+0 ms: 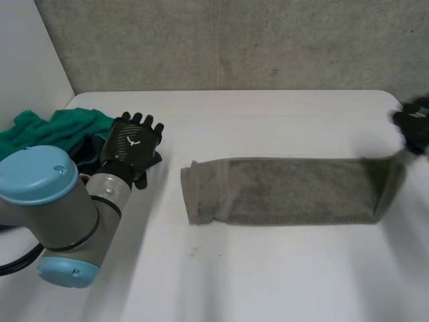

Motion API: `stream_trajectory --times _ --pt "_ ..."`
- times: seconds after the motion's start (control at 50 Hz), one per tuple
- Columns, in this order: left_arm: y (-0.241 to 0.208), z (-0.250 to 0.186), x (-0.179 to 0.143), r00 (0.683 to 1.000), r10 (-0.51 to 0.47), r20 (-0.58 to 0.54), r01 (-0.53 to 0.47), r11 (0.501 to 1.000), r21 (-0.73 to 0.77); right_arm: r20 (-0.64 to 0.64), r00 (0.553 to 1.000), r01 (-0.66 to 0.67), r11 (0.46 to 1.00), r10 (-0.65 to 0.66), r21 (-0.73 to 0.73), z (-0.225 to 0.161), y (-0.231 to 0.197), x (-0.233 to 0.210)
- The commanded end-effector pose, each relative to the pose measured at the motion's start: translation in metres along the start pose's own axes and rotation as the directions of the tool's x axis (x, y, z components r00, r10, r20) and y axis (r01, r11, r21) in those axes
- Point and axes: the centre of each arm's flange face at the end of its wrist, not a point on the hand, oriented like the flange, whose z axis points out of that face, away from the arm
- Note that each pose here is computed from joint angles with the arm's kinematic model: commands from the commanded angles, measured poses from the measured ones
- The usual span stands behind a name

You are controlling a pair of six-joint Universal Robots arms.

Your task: Fold the laundry.

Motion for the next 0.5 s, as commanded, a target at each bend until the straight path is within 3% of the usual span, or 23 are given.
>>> stream_trajectory --times 0.02,0.06,0.16,0.26,0.36,0.44,0.5 --pt "-0.002 0.002 -0.01 1.0 -0.008 0.03 0.008 1.0 0.004 0.219 0.973 -0.028 0.912 -0.068 0.41 -0.045 -0.129 -0.087" --pt "-0.002 0.002 -0.011 0.999 -0.011 0.032 0.011 1.0 0.004 0.267 0.959 -0.042 0.883 -0.096 0.467 -0.057 -0.147 -0.107" --pt "-0.002 0.001 -0.009 1.0 -0.012 0.027 0.012 1.0 0.002 0.449 0.873 -0.112 0.819 -0.189 0.562 -0.096 -0.18 -0.192" --pt "0.001 -0.002 -0.005 1.0 -0.011 0.013 0.011 1.0 -0.005 0.548 0.802 -0.141 0.816 -0.237 0.56 -0.121 -0.177 -0.242" --pt "-0.005 0.001 -0.005 1.0 -0.012 0.017 0.012 1.0 0.018 0.548 0.81 -0.132 0.847 -0.207 0.516 -0.119 -0.174 -0.243" --pt "-0.024 0.003 0.0 0.999 -0.035 0.009 0.035 0.996 0.077 0.514 0.855 -0.183 0.882 -0.076 0.435 -0.116 -0.181 -0.218" --pt "-0.037 0.003 0.007 0.998 -0.066 -0.009 0.066 0.991 0.118 0.453 0.883 -0.287 0.905 0.122 0.316 -0.097 -0.172 -0.175"
